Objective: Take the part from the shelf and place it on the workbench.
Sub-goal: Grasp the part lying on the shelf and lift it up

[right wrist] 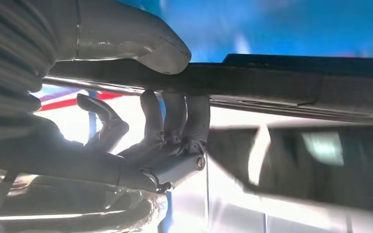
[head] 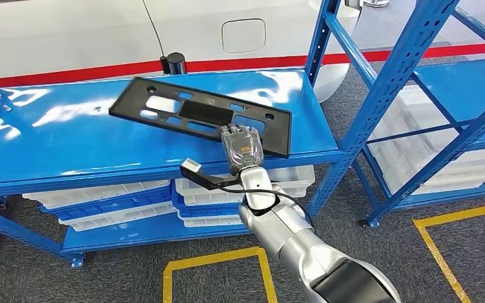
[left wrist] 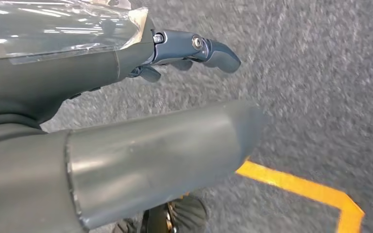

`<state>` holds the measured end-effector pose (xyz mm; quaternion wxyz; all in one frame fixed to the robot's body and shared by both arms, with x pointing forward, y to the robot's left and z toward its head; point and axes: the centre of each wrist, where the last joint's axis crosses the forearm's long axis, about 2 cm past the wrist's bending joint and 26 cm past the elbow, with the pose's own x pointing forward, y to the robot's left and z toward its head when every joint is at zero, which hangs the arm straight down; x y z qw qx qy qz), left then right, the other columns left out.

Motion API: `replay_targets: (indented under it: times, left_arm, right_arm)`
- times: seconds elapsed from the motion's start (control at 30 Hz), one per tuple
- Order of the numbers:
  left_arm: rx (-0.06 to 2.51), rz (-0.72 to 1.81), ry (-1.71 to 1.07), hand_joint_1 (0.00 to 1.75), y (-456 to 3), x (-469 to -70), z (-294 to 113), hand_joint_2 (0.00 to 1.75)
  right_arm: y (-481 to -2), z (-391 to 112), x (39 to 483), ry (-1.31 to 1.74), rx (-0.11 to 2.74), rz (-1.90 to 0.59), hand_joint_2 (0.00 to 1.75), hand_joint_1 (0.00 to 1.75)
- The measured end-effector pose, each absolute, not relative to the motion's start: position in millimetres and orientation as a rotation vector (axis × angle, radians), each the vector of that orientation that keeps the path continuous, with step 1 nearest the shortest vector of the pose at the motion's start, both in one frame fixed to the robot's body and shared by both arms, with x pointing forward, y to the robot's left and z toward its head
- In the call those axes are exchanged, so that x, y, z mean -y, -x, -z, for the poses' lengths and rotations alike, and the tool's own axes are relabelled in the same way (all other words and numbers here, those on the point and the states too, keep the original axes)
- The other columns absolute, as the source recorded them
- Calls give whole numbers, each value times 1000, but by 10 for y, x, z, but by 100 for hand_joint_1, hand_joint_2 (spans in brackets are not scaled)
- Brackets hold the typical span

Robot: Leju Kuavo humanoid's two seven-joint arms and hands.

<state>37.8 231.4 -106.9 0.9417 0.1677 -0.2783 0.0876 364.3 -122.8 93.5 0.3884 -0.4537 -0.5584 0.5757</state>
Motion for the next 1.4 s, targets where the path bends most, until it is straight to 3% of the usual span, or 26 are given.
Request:
replay_targets:
  times: [0.1, 0.2, 0.23, 0.33, 0.47, 0.6, 0.83, 0.9, 0.97, 1.03, 1.4]
  left_arm:
    - [604, -206, -335, 0, -372, -2294, 1068, 0]
    - [635, -223, -339, 0, -366, -2282, 1068, 131]
    - [645, -229, -340, 0, -366, -2281, 1068, 131]
    - [658, -227, -341, 0, -383, -2279, 1066, 0]
    - [650, -204, -337, 0, -426, -2268, 1059, 0]
    - [661, -197, -335, 0, -478, -2256, 1051, 175]
    - [747, -150, -440, 0, -518, -2274, 1039, 175]
    - [771, -157, -444, 0, -524, -2274, 1038, 87]
    - [802, -180, -444, 0, -540, -2285, 1039, 87]
    - [823, -221, -420, 0, -566, -2315, 1042, 175]
    - [804, -340, -402, 0, -601, -2427, 1055, 175]
  right_arm:
    - [-3692, -1085, 1166, 1201, 1604, -1357, 175, 175]
    - [-3744, -1245, 1109, 1217, 1713, -1300, 175, 175]
    - [-3757, -1306, 1088, 1223, 1751, -1282, 175, 175]
    - [-3785, -1543, 1006, 1250, 1873, -1208, 175, 175]
    - [-3810, -1942, 911, 1285, 2034, -1112, 175, 175]
    - [-3795, -2192, 870, 1305, 2149, -1049, 175, 175]
    - [-3712, -2519, 752, 1302, 2349, -962, 175, 175]
    - [-3696, -2570, 744, 1303, 2377, -936, 175, 175]
    - [-3672, -2619, 741, 1298, 2414, -908, 175, 175]
    - [-3641, -2668, 742, 1286, 2447, -875, 175, 175]
    - [-3467, -2776, 783, 1251, 2539, -753, 175, 175]
